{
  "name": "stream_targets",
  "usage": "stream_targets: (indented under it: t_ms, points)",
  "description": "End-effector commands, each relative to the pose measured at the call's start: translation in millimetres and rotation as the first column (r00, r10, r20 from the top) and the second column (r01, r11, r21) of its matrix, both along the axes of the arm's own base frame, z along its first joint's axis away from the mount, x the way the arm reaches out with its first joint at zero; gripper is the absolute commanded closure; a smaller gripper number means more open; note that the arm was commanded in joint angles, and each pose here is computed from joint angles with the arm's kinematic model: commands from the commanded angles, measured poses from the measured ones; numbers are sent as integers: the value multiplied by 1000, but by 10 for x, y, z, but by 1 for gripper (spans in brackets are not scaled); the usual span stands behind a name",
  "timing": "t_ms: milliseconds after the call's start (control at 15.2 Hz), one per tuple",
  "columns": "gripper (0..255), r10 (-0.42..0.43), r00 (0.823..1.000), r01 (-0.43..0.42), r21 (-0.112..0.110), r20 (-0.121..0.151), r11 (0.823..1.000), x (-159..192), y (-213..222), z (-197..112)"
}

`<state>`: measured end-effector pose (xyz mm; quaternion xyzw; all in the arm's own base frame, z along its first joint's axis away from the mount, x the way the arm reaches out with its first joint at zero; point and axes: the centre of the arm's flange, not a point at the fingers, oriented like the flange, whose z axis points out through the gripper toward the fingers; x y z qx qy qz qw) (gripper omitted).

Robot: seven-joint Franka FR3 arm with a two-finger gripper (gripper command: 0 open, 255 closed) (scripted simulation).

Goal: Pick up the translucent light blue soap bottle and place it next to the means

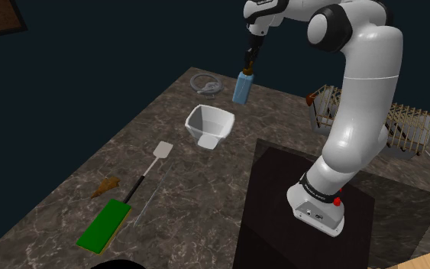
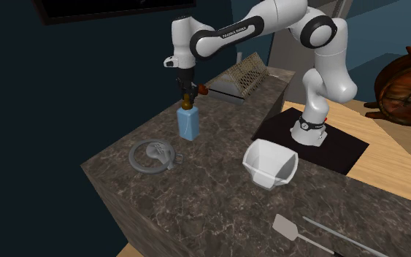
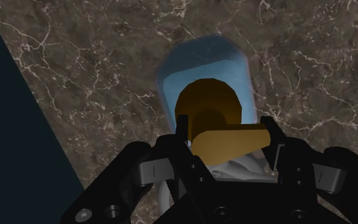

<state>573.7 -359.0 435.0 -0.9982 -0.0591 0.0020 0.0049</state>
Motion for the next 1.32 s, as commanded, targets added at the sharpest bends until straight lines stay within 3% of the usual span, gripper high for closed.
stream_targets:
  t_ms: [0, 1254]
  points:
    - [255, 0, 1000, 0, 1, -1, 1000, 0, 2, -5]
    - [255, 0, 1000, 0, 1, -1, 1000, -1, 1, 895]
